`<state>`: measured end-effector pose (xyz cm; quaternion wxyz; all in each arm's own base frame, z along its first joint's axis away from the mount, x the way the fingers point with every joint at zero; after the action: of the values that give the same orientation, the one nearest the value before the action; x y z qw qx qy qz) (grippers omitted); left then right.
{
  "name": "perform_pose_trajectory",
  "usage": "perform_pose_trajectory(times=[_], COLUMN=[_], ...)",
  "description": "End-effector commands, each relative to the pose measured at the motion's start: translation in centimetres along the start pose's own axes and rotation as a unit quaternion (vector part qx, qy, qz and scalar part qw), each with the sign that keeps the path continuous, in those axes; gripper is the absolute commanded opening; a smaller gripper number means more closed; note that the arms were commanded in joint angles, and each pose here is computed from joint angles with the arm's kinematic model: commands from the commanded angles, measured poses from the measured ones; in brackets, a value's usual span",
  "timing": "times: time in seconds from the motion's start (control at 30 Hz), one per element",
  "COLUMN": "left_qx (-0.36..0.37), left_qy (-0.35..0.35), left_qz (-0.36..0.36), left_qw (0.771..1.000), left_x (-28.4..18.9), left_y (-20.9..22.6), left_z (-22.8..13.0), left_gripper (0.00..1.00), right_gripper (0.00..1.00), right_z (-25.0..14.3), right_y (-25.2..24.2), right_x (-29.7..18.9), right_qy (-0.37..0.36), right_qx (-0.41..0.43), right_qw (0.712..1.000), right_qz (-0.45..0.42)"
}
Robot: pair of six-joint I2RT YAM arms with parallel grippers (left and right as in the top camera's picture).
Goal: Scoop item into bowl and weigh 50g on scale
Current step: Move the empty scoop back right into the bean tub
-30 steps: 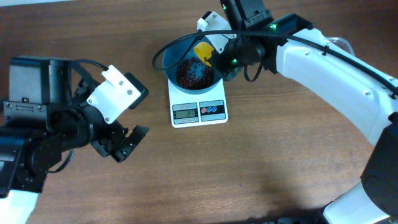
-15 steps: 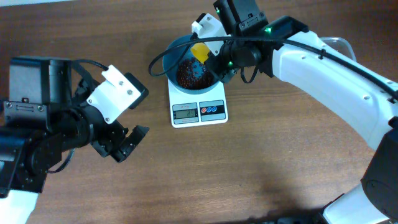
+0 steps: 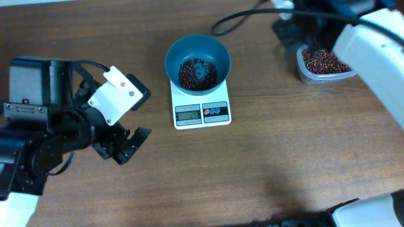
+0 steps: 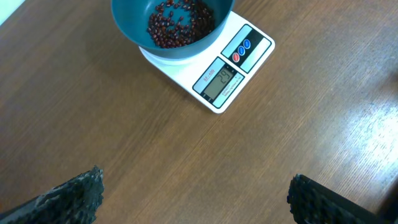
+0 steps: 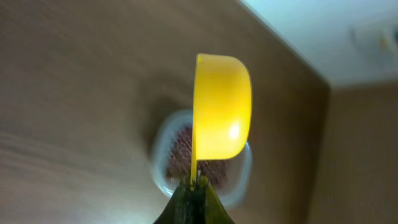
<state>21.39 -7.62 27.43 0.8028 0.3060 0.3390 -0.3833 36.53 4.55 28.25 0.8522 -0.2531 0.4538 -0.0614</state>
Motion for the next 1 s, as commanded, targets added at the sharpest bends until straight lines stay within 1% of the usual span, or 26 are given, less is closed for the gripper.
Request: perform_pose_trajectory(times=[0.0, 0.07, 0.17, 0.23, 0.5, 0.63, 0.7, 0.77, 0.87, 0.97], left_qx=[0.007, 0.007, 0.007, 0.007, 0.007, 0.007, 0.007, 0.007, 0.007, 0.007], left_qy=[-0.006, -0.006, -0.006, -0.006, -0.006, -0.006, -0.006, -0.006, -0.006, -0.006], left_qz=[0.008, 0.008, 0.008, 0.008, 0.008, 0.008, 0.008, 0.008, 0.008, 0.008], left_qw=[1.0, 1.0, 1.0, 1.0, 1.0, 1.0, 1.0, 1.0, 1.0, 1.0], left_x=[-0.5, -0.5, -0.5, -0.5, -0.5, -0.5, -0.5, -0.5, -0.5, -0.5], left_y=[0.3, 0.3, 0.3, 0.3, 0.3, 0.3, 0.3, 0.3, 0.3, 0.3], left_z=[0.4, 0.4, 0.4, 0.4, 0.4, 0.4, 0.4, 0.4, 0.4, 0.4], left_gripper=[0.99, 0.99, 0.99, 0.99, 0.99, 0.99, 0.99, 0.99, 0.99, 0.99], right_gripper=[0.04, 0.04, 0.04, 0.04, 0.04, 0.04, 0.04, 0.04, 0.04, 0.04], right_z=[-2.4, -3.7, -4.5, -5.0, -6.8, -7.4, -7.2, -7.1, -7.0, -7.4], right_y=[-3.6, -5.3, -5.7, -5.9, -3.6, -3.1, -3.0, -2.7, -0.8, -0.3], right_x=[0.9, 2.2, 3.6, 4.8, 11.1, 13.5, 13.9, 13.9, 13.3, 12.9], right_qy=[0.06, 0.083, 0.093, 0.104, 0.192, 0.215, 0.21, 0.204, 0.2, 0.212], right_qx=[0.024, 0.053, 0.082, 0.097, 0.079, 0.068, 0.07, 0.075, 0.089, 0.093], right_qw=[0.997, 0.995, 0.992, 0.988, 0.974, 0.972, 0.973, 0.972, 0.96, 0.951], right_qz=[-0.045, -0.027, 0.035, 0.061, 0.088, 0.072, 0.071, 0.088, 0.175, 0.205])
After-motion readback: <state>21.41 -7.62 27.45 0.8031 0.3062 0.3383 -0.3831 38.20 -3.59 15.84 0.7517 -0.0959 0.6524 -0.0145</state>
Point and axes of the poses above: each gripper's point midway between its finger pads, its own x axis out along the fingers, its own y axis along the line the jaws close on, z = x × y, the point moved 7 cm from there along -x, back along the fingers, and after that the axes turned 9 degrees about x, right-handed, at the moved point
